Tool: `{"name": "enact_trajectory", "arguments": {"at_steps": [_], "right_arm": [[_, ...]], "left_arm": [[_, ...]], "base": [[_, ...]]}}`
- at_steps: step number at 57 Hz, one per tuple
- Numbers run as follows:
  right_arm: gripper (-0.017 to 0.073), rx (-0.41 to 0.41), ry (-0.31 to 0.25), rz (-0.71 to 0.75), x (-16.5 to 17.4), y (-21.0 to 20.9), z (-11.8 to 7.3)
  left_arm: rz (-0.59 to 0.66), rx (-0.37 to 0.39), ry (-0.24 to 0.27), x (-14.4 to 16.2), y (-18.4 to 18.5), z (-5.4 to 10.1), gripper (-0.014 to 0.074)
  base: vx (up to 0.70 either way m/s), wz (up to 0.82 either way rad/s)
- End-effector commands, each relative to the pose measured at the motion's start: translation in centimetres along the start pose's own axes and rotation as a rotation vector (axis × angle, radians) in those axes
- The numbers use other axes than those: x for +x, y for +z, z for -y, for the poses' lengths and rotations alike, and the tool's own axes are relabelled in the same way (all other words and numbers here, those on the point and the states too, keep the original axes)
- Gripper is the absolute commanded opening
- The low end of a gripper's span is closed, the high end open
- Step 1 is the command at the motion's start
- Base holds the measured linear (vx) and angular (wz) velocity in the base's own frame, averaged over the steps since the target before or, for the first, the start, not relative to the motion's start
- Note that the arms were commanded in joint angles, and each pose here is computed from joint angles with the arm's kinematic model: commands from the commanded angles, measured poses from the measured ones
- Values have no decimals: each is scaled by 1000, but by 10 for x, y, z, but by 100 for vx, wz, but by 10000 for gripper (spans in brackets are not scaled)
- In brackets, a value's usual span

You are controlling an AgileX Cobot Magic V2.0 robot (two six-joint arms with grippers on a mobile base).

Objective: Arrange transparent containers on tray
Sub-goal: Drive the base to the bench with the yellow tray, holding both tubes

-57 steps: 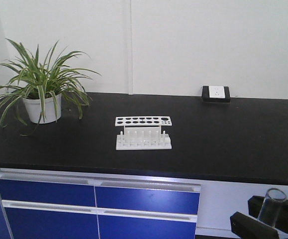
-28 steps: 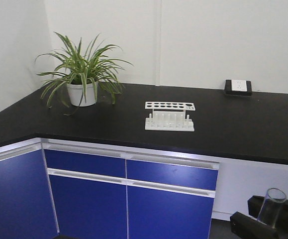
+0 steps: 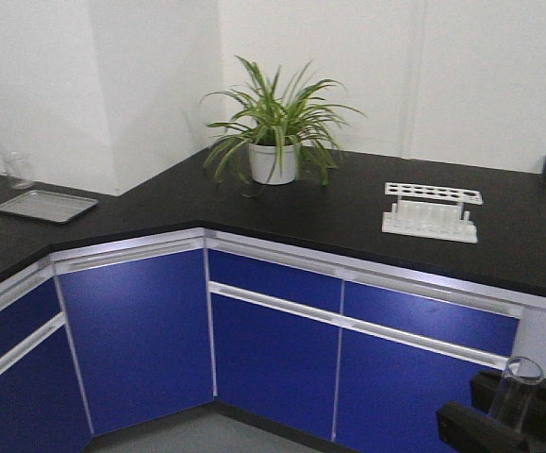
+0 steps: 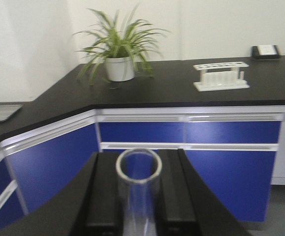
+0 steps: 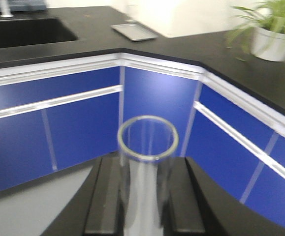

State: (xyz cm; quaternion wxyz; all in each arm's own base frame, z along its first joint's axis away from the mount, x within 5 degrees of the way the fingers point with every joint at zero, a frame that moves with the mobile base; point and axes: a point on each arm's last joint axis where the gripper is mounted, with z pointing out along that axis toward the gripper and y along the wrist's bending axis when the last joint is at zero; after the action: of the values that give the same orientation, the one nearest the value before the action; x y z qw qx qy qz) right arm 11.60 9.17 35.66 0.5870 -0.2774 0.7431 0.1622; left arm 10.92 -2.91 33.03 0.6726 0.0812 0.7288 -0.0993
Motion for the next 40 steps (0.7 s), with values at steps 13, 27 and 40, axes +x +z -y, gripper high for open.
{"name": "enact_trajectory", "arguments": {"at_steps": [13,27,40], "right_arm": [[-11,-7,-18,120,-17,-5,0],[-11,-7,-18,120,-17,-5,0],[-11,-7,-18,120,-17,-5,0]], "left_arm": [[113,17,-4,-19,-2,2,69],[113,17,-4,-19,-2,2,69],[113,17,-4,-19,-2,2,69]], "base": [[-9,59],[-5,78],[1,86]]}}
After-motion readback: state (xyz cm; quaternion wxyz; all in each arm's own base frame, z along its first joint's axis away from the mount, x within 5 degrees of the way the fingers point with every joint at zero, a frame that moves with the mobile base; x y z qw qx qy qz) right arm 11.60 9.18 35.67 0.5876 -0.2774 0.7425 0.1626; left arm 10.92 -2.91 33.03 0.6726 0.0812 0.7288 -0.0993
